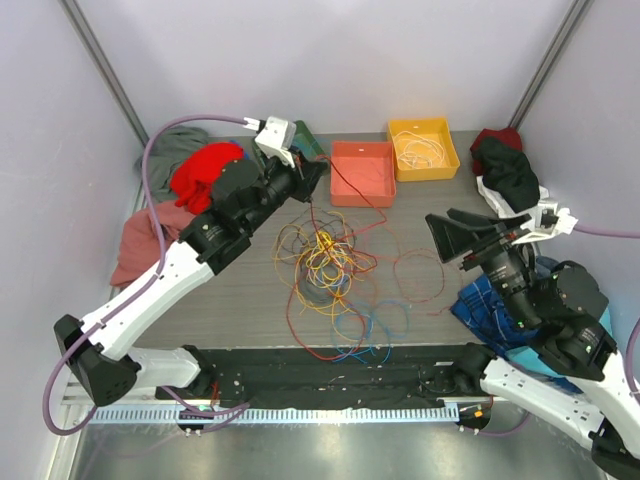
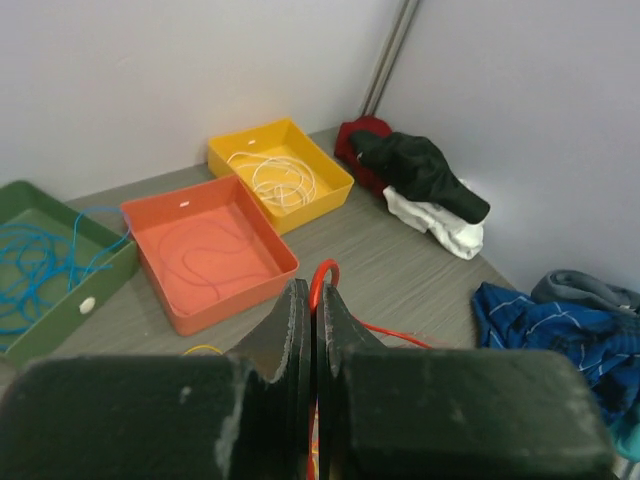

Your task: Untangle the cables

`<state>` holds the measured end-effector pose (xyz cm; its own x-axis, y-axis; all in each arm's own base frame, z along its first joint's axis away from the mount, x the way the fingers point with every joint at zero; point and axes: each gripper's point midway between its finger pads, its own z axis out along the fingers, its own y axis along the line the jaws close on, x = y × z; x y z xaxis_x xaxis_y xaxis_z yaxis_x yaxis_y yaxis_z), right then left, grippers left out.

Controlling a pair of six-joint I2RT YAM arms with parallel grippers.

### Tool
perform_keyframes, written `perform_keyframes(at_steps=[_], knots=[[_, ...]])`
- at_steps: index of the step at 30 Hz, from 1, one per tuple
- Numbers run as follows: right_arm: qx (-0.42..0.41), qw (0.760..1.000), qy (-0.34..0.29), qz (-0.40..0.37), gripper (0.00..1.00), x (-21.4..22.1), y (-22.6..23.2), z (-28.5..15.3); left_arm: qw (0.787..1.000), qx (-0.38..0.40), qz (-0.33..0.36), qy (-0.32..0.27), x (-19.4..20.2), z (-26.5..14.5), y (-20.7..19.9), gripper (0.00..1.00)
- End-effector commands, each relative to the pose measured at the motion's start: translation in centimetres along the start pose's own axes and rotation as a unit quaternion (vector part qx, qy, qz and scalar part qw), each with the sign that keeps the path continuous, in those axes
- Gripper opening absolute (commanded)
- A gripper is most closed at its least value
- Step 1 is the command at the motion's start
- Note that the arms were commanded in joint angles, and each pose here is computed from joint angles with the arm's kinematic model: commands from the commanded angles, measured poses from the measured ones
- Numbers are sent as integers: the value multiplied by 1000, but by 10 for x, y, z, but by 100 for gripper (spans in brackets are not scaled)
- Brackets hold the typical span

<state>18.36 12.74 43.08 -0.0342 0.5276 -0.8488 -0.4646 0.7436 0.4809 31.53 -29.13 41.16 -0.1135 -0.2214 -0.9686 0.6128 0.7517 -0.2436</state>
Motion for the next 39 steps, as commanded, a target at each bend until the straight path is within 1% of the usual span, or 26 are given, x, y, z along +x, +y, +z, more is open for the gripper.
perform_keyframes(at_steps=[1, 3, 4, 5, 6, 7, 8, 9, 10, 11, 12, 14, 15, 16, 18, 23, 25, 26, 27, 32, 35, 38, 39], knots=[[-20, 999, 40, -28, 69, 27, 1, 2, 1000, -9, -19, -21, -12, -1, 6, 0], [-18, 994, 99, -52, 69, 63, -3, 10, 999, 9, -23, -36, -25, -3, -2, 0], [-16, 990, 127, -58, 69, 82, -6, 14, 998, 17, -25, -51, -41, -5, -7, 0], [-15, 985, 159, -62, 68, 104, -7, 19, 998, 21, -25, -52, -45, -4, -10, 0], [-14, 983, 170, -60, 68, 114, -8, 22, 998, 25, -25, -58, -54, -4, -13, 0], [-12, 981, 186, -56, 68, 133, -13, 22, 996, 34, -27, -75, -74, -6, -19, 0], [-23, 980, 190, -49, 68, 140, -11, 23, 996, 38, -26, -78, -80, -4, -22, 0], [-46, 982, 180, -37, 68, 141, -2, 27, 995, 42, -27, -84, -86, -3, -25, 0], [-45, 981, 188, -30, 69, 154, -6, 26, 994, 50, -28, -88, -91, -2, -28, 0], [-48, 980, 192, -29, 69, 159, -6, 27, 993, 57, -30, -103, -107, -4, -33, 0], [-55, 979, 197, -28, 70, 164, -4, 29, 994, 56, -30, -89, -100, 1, -33, 0], [-60, 975, 212, -32, 71, 175, -3, 29, 993, 58, -30, -97, -111, 2, -35, 0], [-66, 972, 222, -34, 72, 182, -3, 30, 994, 57, -31, -93, -108, 6, -35, 0], [-68, 971, 225, -35, 72, 185, -3, 29, 993, 72, -30, -90, -107, 7, -41, 0], [-78, 972, 219, -36, 73, 193, -3, 30, 992, 80, -33, -93, -111, 9, -44, 0], [-90, 980, 170, -45, 75, 188, -1, 44, 990, 93, -42, -97, -116, 10, -50, 0], [-87, 980, 169, -58, 76, 194, -1, 56, 989, 100, -46, -96, -118, 11, -53, 0], [-84, 977, 183, -65, 76, 206, -4, 61, 989, 101, -47, -97, -119, 11, -54, 0], [-91, 978, 174, -64, 76, 204, 1, 66, 989, 105, -48, -95, -119, 11, -56, 0], [-100, 978, 170, -66, 77, 219, 6, 82, 988, 108, -50, -96, -121, 10, -57, 0], [-82, 978, 177, -76, 77, 232, -2, 93, 988, 109, -51, -94, -120, 9, -57, 0], [-47, 983, 157, -77, 77, 235, -15, 102, 988, 113, -53, -89, -116, 10, -59, 0], [-48, 988, 127, -68, 77, 226, -12, 107, 988, 114, -54, -88, -115, 10, -59, 0]])
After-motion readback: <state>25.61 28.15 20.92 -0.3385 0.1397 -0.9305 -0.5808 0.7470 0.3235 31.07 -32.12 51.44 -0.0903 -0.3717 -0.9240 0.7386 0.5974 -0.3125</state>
